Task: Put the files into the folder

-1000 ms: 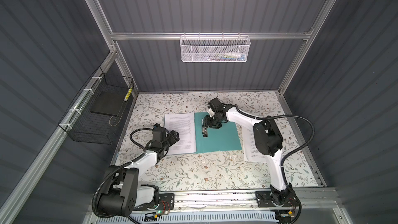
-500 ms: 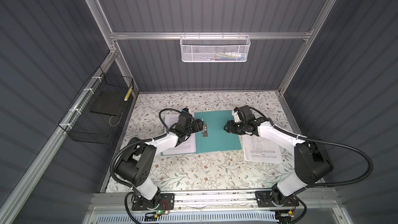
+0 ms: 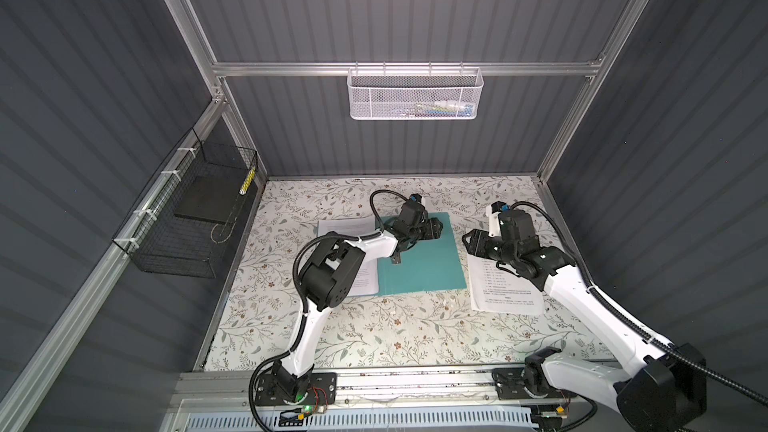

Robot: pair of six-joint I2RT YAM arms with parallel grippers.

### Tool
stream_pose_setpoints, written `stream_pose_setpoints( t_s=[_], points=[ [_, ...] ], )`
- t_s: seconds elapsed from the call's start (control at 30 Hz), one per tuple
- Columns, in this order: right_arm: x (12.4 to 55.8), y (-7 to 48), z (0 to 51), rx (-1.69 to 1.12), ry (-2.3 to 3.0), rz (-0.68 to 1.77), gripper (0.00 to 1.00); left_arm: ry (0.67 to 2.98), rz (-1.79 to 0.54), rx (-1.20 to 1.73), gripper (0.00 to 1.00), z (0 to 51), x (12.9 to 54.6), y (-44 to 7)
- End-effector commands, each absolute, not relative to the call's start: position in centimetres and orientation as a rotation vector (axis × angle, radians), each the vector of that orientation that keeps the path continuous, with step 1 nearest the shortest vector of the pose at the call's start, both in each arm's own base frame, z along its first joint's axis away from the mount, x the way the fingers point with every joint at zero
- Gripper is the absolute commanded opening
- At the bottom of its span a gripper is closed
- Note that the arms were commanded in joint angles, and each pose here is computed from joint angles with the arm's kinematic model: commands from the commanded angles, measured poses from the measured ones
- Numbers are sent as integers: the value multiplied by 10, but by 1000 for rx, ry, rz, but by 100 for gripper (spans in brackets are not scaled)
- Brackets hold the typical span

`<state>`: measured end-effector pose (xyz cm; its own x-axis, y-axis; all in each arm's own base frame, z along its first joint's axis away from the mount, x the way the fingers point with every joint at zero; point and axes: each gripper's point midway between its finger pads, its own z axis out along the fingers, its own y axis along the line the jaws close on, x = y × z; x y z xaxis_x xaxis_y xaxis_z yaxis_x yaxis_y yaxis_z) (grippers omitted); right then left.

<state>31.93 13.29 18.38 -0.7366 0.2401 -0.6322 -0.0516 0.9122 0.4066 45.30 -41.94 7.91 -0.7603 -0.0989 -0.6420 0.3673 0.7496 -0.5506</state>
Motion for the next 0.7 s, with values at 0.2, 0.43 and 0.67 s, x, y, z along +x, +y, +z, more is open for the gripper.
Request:
stream_pose_setpoints(
  t_s=[0.2,0.43,0.67],
  points=[
    [309,114,163,184,2362,515,56,2265,-1013,263,72,65,460,-465],
    [307,92,170,242,2321,489,56,2280,-1080,260,72,48,456,-493],
    [301,84,186,271,2254,507,56,2300,-1148,254,70,33,450,-518]
  ],
)
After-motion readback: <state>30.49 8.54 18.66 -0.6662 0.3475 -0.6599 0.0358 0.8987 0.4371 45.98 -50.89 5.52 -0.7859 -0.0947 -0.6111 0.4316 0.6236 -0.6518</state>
